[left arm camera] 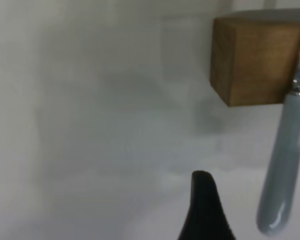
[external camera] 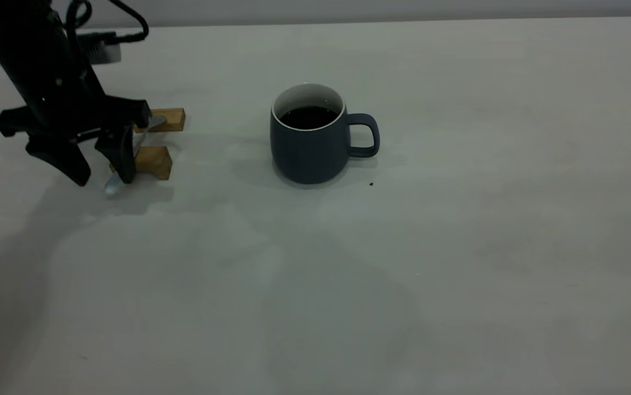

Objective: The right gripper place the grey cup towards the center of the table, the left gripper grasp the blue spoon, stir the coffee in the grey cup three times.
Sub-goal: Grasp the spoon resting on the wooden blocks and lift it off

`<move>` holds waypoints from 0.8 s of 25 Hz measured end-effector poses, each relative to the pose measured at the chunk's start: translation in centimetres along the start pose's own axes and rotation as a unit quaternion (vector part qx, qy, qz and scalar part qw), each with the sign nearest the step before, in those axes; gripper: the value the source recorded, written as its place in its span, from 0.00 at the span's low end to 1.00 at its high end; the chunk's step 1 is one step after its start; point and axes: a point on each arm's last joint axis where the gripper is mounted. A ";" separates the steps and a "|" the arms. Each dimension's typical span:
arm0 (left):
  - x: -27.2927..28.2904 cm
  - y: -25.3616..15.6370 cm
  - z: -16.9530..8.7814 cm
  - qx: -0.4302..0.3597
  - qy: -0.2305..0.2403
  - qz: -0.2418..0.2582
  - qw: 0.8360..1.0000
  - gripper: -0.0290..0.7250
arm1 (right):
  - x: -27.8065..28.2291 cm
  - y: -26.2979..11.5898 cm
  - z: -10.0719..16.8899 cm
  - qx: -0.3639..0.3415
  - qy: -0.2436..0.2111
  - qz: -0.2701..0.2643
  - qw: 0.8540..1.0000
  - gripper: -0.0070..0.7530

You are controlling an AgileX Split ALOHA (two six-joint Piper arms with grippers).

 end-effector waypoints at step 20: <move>-3.1 -0.1 -0.4 -0.006 0.001 -0.010 1.000 0.72 | 0.0 0.0 0.0 0.000 0.000 0.000 1.000 0.71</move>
Point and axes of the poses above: a point on each arm's last joint axis where the gripper is mounted, x pointing back along that axis away from the gripper, z along the wrist's bending axis when the last joint is at zero, y = z × x, and after that the axes turned 9 degrees about x, right-handed
